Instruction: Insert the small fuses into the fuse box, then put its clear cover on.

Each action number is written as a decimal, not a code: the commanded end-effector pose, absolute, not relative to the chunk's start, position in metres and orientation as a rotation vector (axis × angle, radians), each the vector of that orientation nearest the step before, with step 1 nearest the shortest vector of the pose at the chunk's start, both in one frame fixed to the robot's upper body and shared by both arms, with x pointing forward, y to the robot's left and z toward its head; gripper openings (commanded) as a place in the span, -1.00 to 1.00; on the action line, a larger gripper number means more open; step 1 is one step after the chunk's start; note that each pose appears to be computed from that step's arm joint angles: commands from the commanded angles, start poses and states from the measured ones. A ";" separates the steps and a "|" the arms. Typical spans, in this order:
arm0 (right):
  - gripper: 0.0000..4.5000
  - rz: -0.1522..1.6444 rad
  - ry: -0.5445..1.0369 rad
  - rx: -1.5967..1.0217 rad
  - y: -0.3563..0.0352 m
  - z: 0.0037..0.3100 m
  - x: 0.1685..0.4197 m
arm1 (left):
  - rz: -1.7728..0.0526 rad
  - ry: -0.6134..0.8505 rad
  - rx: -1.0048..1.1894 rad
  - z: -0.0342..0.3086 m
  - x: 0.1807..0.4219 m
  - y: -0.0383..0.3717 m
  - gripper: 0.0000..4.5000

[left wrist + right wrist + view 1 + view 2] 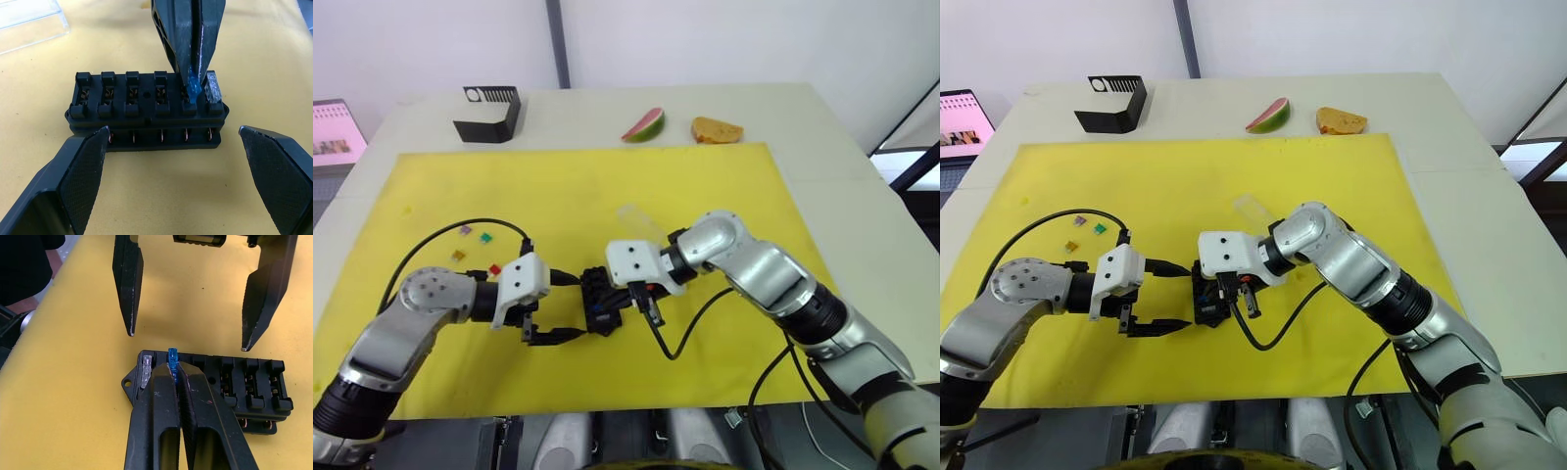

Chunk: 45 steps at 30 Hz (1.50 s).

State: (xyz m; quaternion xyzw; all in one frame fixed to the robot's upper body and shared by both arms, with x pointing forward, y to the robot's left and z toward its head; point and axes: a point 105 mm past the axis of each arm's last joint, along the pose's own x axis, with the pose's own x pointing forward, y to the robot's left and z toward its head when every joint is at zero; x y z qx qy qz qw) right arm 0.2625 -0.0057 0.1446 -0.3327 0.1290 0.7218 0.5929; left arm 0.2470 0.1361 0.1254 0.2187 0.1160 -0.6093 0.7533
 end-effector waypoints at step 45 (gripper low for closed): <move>-0.98 1.633 0.090 -0.450 -0.016 0.150 0.260 | -1.371 0.206 0.520 0.136 0.244 0.130 1.00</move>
